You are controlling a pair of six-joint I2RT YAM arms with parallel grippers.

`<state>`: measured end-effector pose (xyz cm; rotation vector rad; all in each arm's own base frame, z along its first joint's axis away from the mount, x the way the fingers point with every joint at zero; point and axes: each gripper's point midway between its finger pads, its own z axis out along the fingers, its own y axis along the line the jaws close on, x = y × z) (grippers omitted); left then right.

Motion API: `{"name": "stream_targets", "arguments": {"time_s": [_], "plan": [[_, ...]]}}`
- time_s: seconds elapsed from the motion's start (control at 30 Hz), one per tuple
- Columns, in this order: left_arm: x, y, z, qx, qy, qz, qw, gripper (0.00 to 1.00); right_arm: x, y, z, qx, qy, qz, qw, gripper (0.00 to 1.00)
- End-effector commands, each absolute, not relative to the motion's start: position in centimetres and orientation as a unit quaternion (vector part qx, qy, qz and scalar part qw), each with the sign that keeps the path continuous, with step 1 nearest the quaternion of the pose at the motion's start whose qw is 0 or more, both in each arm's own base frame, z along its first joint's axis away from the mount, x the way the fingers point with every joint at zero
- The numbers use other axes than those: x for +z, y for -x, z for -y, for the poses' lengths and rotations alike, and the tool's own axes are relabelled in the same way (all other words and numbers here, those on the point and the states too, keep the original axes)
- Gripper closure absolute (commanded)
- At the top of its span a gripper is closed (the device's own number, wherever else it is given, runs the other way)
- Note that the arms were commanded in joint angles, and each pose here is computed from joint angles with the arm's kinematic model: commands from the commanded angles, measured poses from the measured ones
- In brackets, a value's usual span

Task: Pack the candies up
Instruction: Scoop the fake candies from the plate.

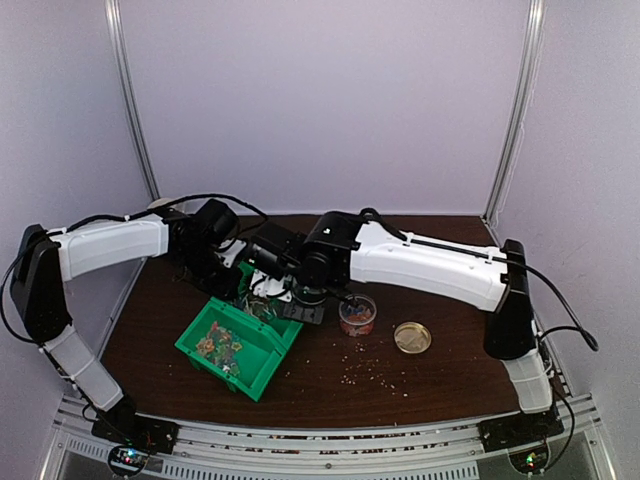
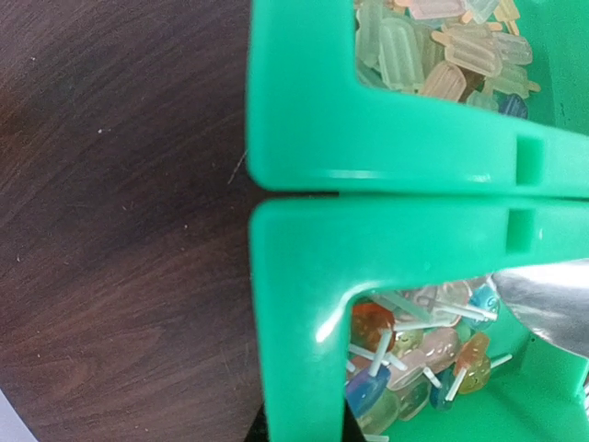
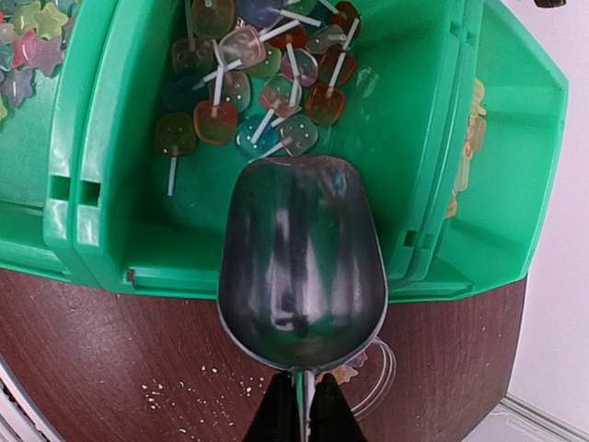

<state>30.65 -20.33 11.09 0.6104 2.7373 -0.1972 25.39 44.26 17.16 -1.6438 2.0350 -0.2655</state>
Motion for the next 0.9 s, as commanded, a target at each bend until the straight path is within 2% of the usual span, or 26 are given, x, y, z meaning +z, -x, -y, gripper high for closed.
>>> {"name": "stream_targets", "arguments": {"time_s": [0.0,0.27,0.57,0.87], "plan": [[14.2,-32.1,22.5,-0.098,-0.226,-0.944,0.218,1.0,15.9,-25.9,-43.9,-0.122,0.592,-0.759,0.242,1.0],[14.8,-31.7,24.8,-0.168,-0.247,-0.923,0.243,1.0,13.3,-26.0,-45.4,-0.098,0.587,-0.77,0.23,1.0],[15.6,-31.3,25.9,-0.206,-0.257,-0.909,0.256,1.0,11.7,-27.0,-48.0,-0.018,0.529,-0.811,0.249,1.0],[16.3,-31.2,26.2,-0.226,-0.255,-0.902,0.264,1.0,8.2,-26.9,-48.1,0.005,0.511,-0.818,0.264,1.0]]}}
